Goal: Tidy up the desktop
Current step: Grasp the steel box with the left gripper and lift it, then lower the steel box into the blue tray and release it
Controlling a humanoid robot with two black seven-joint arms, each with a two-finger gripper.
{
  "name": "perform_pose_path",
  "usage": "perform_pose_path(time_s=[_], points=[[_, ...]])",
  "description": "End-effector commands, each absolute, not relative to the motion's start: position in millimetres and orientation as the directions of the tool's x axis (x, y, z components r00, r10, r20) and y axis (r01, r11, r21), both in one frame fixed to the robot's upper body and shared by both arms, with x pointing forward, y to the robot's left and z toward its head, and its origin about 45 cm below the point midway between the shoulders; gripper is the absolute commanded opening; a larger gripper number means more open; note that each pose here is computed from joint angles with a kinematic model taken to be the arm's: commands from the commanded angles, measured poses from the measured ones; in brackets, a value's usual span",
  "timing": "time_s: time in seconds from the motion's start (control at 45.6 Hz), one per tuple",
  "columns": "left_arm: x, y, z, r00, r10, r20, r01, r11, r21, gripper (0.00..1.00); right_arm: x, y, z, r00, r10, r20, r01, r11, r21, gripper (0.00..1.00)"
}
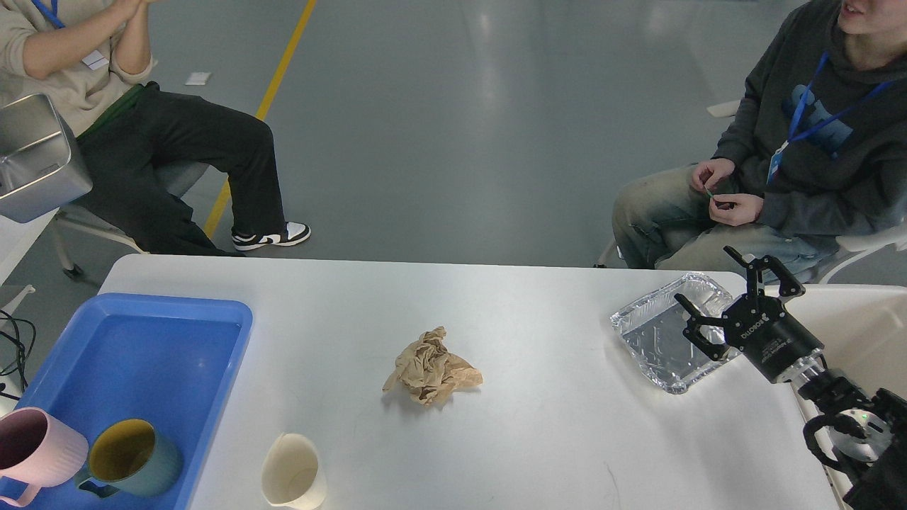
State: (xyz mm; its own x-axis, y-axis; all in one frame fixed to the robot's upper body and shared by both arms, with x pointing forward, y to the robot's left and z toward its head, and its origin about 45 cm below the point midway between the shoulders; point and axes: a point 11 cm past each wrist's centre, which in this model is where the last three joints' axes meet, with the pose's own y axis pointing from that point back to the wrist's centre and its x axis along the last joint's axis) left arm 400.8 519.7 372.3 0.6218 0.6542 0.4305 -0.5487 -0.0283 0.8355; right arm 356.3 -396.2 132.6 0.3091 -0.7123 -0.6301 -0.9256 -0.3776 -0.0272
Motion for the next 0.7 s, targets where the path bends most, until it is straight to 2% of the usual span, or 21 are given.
perform_pose_path(time_s=[0.0, 0.088, 0.197, 0.329, 0.46, 0.679], points=[[398.4, 538.3, 329.2, 0.622, 0.658, 0.425, -0.542, -0.03, 0.84, 0.0, 355.6, -396.6, 132.0, 0.308, -0.713, -0.63, -0.926, -0.377, -0.026, 1.0], [385.8, 533.9, 278.9, 0.734, 0.552, 0.395, -0.477, 0.004, 0.879, 0.0, 353.9, -396.1, 129.8, 0.305, -0.712, -0.633, -0.926, -0.377, -0.021, 1.0], [391.6, 528.6, 237.6, 0.759, 0.433, 0.487, -0.529, -0.027, 0.848, 0.0, 353.4, -396.2, 129.1, 0.304, -0.713, -0.632, -0.926, -0.378, -0.019, 1.0], [381.7, 531.8, 196.7, 0.795, 0.398, 0.458, -0.477, -0.055, 0.877, 0.0, 352.7, -396.8, 128.6, 0.302, -0.714, -0.632, -0.926, -0.378, -0.016, 1.0], [365.8, 539.5, 162.1, 0.789, 0.391, 0.473, -0.477, -0.094, 0.874, 0.0, 352.1, -396.9, 128.0, 0.301, -0.714, -0.632, -0.926, -0.378, -0.015, 1.0], [352.1, 527.6, 125.3, 0.774, 0.428, 0.466, -0.482, -0.078, 0.873, 0.0, 348.3, -398.0, 124.2, 0.293, -0.715, -0.635, -0.927, -0.375, -0.005, 1.0]])
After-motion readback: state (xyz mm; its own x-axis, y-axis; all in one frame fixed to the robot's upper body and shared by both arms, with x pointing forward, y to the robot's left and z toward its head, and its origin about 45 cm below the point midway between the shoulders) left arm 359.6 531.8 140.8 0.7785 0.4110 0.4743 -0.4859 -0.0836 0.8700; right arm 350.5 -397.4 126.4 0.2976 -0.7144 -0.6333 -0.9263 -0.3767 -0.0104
